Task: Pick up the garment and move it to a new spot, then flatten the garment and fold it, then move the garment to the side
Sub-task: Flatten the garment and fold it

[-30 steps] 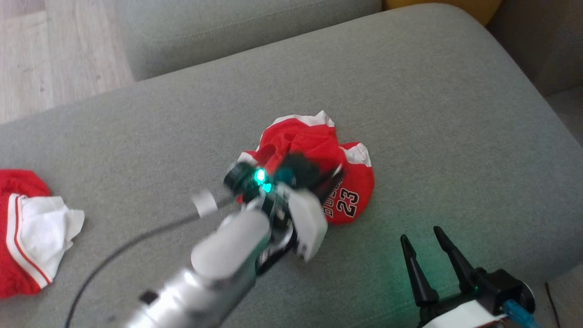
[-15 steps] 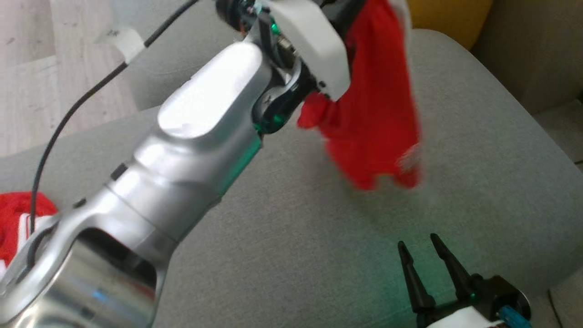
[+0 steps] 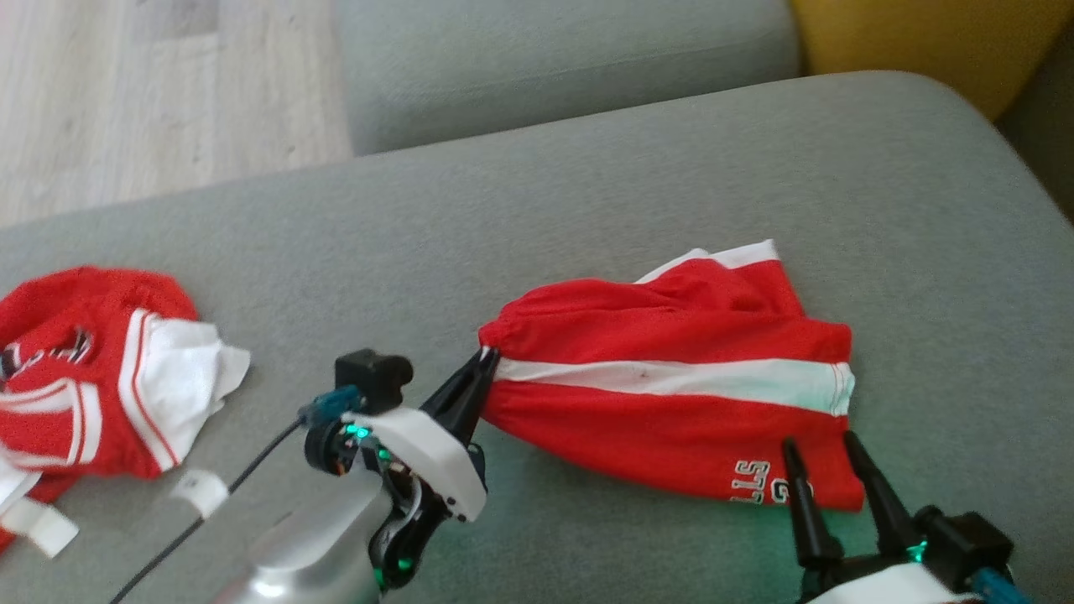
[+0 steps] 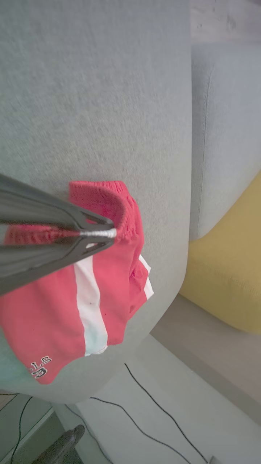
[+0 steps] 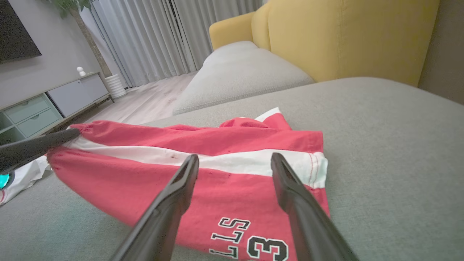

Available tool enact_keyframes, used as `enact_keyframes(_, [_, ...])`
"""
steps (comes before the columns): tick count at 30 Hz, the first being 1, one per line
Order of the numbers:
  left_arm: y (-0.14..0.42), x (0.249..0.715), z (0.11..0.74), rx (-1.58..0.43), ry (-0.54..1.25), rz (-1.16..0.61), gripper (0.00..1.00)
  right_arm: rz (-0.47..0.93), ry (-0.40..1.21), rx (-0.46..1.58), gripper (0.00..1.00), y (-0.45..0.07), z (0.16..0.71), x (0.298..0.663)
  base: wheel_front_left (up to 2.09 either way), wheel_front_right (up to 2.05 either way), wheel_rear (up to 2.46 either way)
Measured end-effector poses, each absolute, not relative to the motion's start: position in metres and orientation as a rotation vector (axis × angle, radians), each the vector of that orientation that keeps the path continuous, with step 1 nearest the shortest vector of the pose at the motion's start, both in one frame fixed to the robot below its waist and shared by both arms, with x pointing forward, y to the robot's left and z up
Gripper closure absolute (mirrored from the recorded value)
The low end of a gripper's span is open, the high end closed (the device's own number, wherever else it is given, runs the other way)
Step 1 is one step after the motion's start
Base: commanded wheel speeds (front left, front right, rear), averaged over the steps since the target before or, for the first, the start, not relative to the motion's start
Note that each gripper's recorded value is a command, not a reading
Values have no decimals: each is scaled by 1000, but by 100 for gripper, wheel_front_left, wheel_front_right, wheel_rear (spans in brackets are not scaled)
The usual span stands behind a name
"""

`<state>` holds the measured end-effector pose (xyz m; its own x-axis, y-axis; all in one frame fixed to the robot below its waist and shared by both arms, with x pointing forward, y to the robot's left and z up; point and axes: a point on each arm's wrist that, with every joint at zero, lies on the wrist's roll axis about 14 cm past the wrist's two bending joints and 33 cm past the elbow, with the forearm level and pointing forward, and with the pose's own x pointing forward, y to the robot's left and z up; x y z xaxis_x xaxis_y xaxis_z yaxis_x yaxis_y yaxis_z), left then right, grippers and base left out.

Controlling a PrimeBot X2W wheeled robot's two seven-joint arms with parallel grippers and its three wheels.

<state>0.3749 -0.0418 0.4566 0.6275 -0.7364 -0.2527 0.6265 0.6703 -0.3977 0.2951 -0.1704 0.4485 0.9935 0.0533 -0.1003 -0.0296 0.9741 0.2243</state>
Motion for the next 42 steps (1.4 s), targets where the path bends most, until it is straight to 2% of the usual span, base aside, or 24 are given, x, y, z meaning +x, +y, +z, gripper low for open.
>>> enact_keyframes(6, [-11,388,447,-314,385,-677,100,0,179,262,0,-184,425,323,0,0,0])
enact_keyframes(14, [26,401,432,-331,382,-552,100,19,285,252,0,-184,394,363,0,0,0])
enact_keyframes(22, [32,402,431,-341,377,-530,100,73,345,254,0,-165,380,366,0,0,0])
enact_keyframes(34, [31,402,436,-338,360,-530,100,100,320,254,1,-155,388,361,0,0,0])
enact_keyframes(37, [30,402,437,-337,358,-532,100,101,334,263,22,-152,384,355,0,0,0])
enact_keyframes(38, [30,402,437,-336,358,-532,100,102,339,264,22,-151,382,353,0,0,0])
enact_keyframes(42, [29,402,437,-336,358,-534,100,104,344,266,44,-150,381,352,0,0,0])
